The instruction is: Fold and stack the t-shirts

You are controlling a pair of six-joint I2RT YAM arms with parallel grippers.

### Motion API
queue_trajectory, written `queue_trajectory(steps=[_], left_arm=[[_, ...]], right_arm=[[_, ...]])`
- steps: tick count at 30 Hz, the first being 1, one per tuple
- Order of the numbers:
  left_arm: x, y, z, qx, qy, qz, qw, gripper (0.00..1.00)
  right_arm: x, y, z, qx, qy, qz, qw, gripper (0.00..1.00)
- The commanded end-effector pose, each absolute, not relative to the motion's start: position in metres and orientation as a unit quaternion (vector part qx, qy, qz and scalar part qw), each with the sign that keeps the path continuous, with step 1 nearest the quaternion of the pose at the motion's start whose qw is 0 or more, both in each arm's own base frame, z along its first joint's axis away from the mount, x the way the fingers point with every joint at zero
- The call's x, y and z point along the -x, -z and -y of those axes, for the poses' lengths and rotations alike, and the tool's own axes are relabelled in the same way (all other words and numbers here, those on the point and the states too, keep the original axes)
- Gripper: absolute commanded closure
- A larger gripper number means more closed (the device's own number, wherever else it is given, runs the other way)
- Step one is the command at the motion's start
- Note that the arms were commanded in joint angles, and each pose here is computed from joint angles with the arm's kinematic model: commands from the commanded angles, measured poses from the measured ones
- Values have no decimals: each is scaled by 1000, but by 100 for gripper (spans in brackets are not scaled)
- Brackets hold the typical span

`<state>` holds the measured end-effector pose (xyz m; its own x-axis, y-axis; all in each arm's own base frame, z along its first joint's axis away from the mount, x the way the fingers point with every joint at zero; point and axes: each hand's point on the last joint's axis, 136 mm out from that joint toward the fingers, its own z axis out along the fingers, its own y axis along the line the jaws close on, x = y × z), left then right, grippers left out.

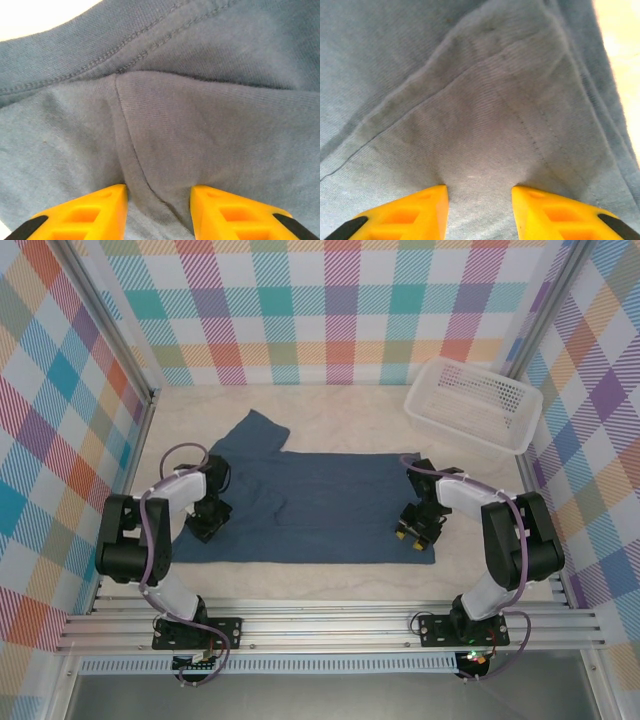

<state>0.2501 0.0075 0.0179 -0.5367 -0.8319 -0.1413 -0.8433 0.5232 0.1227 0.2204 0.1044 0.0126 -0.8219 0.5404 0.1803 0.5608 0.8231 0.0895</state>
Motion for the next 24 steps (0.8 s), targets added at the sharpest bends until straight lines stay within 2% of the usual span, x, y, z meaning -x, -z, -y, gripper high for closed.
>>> queue_trajectory(steps=[1, 11, 17, 20, 24], left_arm=[[-209, -17, -28, 497, -149, -855, 16, 61], [-177, -11, -32, 515, -161, -842, 13, 60], [-174, -17, -35, 514, -160, -842, 22, 60], [-187, -36, -37, 511, -158, -844, 47, 60], [-230, -85, -35, 508, -118, -845, 120, 56]], right_arm=[[-187, -3, -96, 292, 26, 949, 120, 60], [-148, -1, -93, 299, 3, 943, 145, 59], [-146, -3, -91, 311, 3, 940, 136, 58], [-168, -19, -97, 297, 33, 950, 87, 55], [-223, -68, -96, 239, 59, 968, -43, 45]])
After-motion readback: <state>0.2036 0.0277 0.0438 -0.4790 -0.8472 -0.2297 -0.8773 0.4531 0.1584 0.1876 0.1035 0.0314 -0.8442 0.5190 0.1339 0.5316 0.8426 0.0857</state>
